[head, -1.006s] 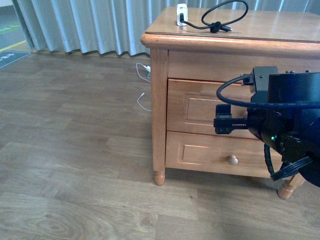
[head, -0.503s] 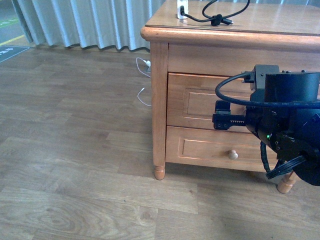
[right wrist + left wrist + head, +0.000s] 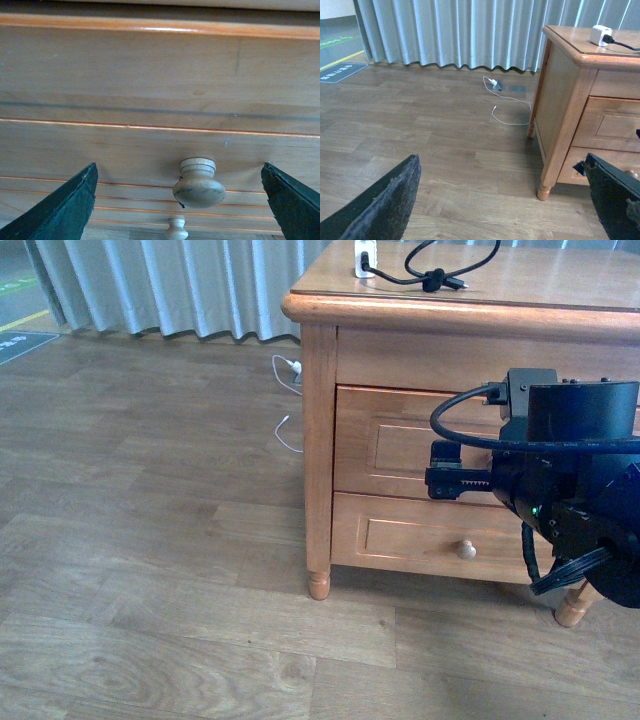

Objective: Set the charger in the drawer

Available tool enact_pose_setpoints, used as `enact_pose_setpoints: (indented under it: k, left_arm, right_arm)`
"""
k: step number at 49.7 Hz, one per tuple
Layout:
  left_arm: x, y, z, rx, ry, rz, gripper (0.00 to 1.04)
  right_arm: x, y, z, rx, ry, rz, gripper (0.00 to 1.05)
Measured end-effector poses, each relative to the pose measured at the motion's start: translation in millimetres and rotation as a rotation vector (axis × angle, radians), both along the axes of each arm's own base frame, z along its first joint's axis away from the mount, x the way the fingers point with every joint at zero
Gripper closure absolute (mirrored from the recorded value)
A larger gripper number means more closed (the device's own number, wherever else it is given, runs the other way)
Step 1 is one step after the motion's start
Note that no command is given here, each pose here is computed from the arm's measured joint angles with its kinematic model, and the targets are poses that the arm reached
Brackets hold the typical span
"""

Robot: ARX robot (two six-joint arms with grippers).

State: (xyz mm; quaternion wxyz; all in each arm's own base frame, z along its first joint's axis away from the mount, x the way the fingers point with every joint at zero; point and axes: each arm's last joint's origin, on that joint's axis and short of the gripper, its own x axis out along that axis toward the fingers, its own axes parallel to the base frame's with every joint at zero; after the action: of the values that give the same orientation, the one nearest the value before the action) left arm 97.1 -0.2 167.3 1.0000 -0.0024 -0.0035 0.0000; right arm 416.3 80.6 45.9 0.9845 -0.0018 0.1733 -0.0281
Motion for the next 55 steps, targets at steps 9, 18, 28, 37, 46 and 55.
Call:
enact_pose_setpoints:
  k: [9,18,28,37,46,55]
  left_arm:
    - [0,0,0,0.0,0.0,0.0,0.06]
    - [0,0,0,0.0,0.0,0.0,0.06]
    - [0,0,0,0.0,0.0,0.0,0.06]
    - [0,0,0,0.0,0.0,0.0,0.06]
    - [0,0,0,0.0,0.0,0.0,0.06]
    - [0,0,0,0.0,0.0,0.0,0.06]
  right_arm:
    - [1,0,-3,-0.005,0.008,-0.008,0.21]
    - [1,0,-4,-0.005,0.01,-0.008,0.57]
    - [1,-1,-4,-0.009,0.01,-0.009,0.81]
    - [1,0,-4,-0.008,0.011,-0.006,0.81]
    - [-3,-2,-3,0.018,0.022,0.006,0.81]
    - [-26,-6,4,0.037,0.071,0.019,0.82]
